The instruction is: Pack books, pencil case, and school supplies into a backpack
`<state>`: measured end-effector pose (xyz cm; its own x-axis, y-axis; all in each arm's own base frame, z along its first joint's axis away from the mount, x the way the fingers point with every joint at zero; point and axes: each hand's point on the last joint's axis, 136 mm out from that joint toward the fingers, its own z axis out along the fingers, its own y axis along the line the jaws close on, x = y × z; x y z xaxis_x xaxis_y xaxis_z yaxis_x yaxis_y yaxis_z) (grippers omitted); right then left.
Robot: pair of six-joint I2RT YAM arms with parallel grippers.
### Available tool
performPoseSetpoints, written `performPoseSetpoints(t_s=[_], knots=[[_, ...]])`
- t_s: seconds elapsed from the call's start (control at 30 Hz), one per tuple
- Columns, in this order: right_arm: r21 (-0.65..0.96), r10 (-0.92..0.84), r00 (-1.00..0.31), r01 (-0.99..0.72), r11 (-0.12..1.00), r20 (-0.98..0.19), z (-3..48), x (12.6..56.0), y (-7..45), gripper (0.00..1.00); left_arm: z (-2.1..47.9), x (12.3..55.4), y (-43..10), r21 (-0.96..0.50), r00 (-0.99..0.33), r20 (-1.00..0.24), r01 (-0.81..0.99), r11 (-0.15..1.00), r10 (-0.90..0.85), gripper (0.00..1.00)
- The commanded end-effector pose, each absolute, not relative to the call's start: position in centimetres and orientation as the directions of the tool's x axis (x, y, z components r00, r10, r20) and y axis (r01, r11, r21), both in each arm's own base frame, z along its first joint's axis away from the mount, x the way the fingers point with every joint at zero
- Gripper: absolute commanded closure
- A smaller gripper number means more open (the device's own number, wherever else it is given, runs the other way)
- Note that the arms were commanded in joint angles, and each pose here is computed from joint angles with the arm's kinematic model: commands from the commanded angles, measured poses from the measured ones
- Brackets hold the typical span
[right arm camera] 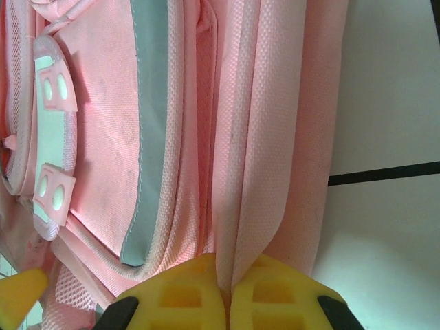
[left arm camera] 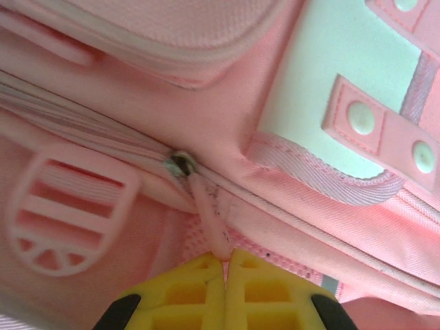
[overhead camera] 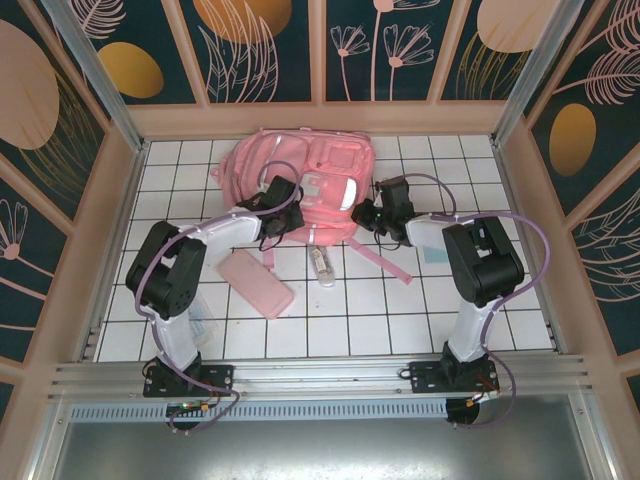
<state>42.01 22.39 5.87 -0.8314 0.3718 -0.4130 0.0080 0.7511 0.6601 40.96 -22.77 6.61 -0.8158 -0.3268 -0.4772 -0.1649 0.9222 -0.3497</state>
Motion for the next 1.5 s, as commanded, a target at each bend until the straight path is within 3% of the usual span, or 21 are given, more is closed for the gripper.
performPoseSetpoints(t_s=[0.0, 0.37, 0.53, 0.67, 0.83, 0.93, 1.0, 1.37, 1.47], knots=[[0.581, 0.348, -0.839, 0.048, 0.812, -0.418, 5.2, 41.5, 20.1, 1.0, 7.0, 41.1, -18.2, -0.25, -0.802, -0.506, -0.216, 0.944, -0.318, 1.0], [0.522, 0.329, -0.829, 0.054, 0.851, -0.451, 5.4, 42.4, 18.8, 1.0, 7.5, 41.2, -18.6, -0.252, -0.867, -0.458, -0.086, 0.964, -0.197, 1.0], [0.529, 0.319, -0.83, 0.034, 0.848, -0.458, 5.9, 42.7, 19.2, 1.0, 8.1, 40.7, -20.7, -0.318, -0.889, -0.441, 0.031, 0.947, -0.12, 0.99], [0.515, 0.278, -0.838, -0.004, 0.857, -0.469, 5.9, 43.0, 19.2, 1.0, 8.7, 41.5, -20.0, -0.209, -0.871, -0.492, 0.126, 0.97, 0.007, 0.64], [0.436, 0.218, -0.839, -0.026, 0.899, -0.498, 5.4, 45.1, 16.2, 1.0, 8.4, 42.2, -19.8, -0.088, -0.851, -0.492, 0.259, 0.962, 0.184, 0.47], [0.461, 0.201, -0.841, -0.064, 0.885, -0.503, 5.8, 46.5, 15.1, 1.0, 8.0, 43.0, -19.2, 0.011, -0.825, -0.482, 0.33, 0.944, 0.294, 0.47], [0.502, 0.184, -0.852, -0.104, 0.859, -0.49, 6.1, 47.0, 15.4, 0.99, 7.7, 43.2, -19.5, 0.037, -0.811, -0.457, 0.392, 0.919, 0.365, 0.52], [0.49, 0.078, -0.882, -0.182, 0.853, -0.464, 5.6, 48.2, 16.1, 0.99, 8.7, 42.8, -25.1, -0.006, -0.714, -0.46, 0.596, 0.803, 0.527, 0.54], [0.489, 0.073, -0.883, -0.186, 0.852, -0.463, 5.7, 48.3, 16.3, 0.99, 7.9, 43.5, -25.9, 0.015, -0.705, -0.433, 0.617, 0.787, 0.561, 0.62]])
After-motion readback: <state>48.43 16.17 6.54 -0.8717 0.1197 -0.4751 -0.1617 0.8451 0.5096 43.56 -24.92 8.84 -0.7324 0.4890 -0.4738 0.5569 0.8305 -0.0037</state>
